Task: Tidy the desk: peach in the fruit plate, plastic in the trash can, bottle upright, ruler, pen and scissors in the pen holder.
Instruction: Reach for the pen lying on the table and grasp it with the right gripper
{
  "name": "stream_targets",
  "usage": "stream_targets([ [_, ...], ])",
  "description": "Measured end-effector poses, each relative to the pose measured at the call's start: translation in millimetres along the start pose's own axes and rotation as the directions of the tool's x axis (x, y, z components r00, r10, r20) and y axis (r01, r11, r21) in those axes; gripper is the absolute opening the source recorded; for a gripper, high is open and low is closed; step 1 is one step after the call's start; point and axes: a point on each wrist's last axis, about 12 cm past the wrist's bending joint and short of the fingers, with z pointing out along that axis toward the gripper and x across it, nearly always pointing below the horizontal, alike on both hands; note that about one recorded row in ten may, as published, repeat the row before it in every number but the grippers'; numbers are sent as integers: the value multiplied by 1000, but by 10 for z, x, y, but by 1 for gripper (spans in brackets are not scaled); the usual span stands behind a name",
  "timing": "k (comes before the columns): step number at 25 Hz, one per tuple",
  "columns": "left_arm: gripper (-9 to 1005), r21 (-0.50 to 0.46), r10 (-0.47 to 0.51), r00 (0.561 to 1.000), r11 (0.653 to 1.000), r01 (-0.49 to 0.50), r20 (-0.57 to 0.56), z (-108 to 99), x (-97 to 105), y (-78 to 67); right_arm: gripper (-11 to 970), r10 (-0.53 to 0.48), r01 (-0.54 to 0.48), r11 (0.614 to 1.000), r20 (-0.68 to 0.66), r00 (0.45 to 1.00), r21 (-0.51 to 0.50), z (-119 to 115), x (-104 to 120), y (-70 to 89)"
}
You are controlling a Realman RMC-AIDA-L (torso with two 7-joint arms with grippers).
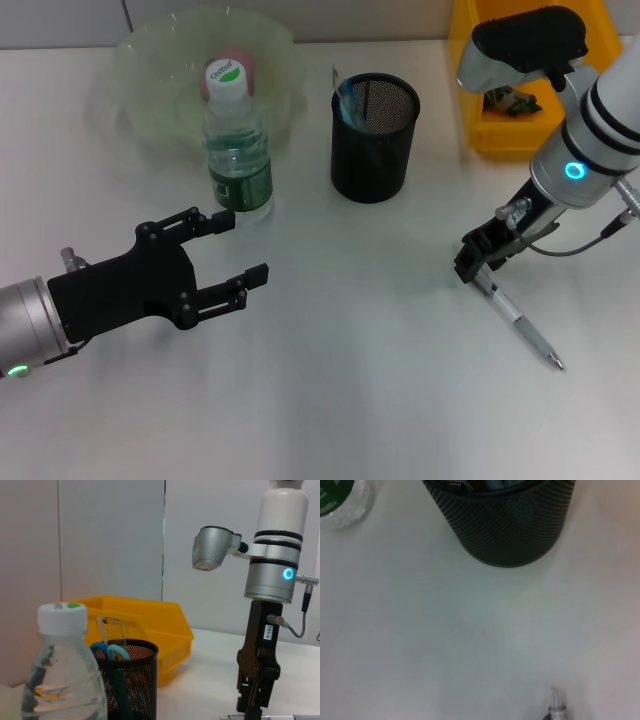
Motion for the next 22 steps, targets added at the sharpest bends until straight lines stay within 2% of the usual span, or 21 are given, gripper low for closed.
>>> stream_targets([
  [17, 752, -2, 0, 1000, 1000, 0, -2, 1, 2, 3, 413, 6, -6, 1000, -2, 1000, 1, 48, 0, -4],
  [22, 752, -3, 0, 1000, 1000, 0, -3, 1, 3, 5, 383, 1, -1, 1000, 0, 1000, 3, 47, -6, 0],
])
